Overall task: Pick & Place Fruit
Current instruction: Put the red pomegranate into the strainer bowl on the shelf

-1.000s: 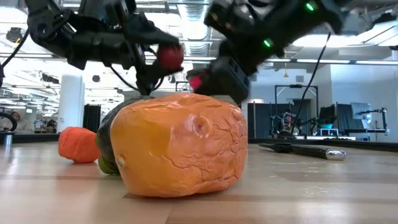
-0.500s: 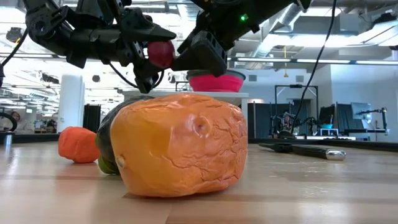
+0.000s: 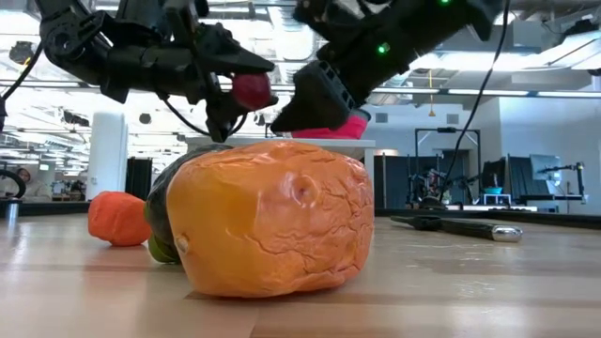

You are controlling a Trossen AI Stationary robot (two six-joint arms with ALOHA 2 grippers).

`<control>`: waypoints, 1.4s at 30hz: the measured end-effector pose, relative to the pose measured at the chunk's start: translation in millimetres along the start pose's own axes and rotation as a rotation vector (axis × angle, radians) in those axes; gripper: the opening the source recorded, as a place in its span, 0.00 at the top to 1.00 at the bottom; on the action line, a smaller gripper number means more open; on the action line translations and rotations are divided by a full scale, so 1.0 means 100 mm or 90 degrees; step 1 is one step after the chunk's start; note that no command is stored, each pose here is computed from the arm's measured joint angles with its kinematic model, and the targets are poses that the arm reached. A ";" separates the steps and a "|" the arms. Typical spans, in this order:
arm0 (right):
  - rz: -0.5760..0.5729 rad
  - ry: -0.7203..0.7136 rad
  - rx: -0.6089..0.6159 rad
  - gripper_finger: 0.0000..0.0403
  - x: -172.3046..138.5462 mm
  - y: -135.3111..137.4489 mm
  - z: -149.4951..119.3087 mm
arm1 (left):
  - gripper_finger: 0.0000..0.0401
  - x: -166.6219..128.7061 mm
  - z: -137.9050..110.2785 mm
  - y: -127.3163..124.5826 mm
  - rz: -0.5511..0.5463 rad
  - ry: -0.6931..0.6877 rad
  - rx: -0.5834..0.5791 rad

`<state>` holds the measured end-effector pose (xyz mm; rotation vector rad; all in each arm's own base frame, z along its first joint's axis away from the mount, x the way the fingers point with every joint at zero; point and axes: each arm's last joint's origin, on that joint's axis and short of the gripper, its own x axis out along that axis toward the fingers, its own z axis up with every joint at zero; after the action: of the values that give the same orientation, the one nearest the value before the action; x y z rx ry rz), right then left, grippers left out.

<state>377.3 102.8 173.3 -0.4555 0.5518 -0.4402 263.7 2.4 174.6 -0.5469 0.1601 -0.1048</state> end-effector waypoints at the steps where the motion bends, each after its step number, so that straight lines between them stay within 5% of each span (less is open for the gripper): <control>1: -0.003 -0.026 0.027 0.32 0.00 0.01 -0.02 | 0.51 0.00 0.00 0.01 0.012 -0.008 0.000; 8: -0.049 -0.189 0.167 0.32 0.02 -0.12 -0.05 | 0.51 0.00 0.05 0.03 0.088 -0.071 -0.001; 34: -0.021 -0.261 0.116 0.33 0.26 -0.37 0.04 | 0.50 -0.02 0.17 -0.02 0.086 -0.173 -0.015; 42: -0.017 -0.253 0.118 0.52 0.25 -0.35 0.04 | 0.48 -0.02 0.17 -0.02 0.083 -0.174 -0.014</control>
<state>389.5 62.6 184.2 -0.3597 0.1188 -0.4092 264.5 9.7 190.1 -0.5655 -0.0689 0.0988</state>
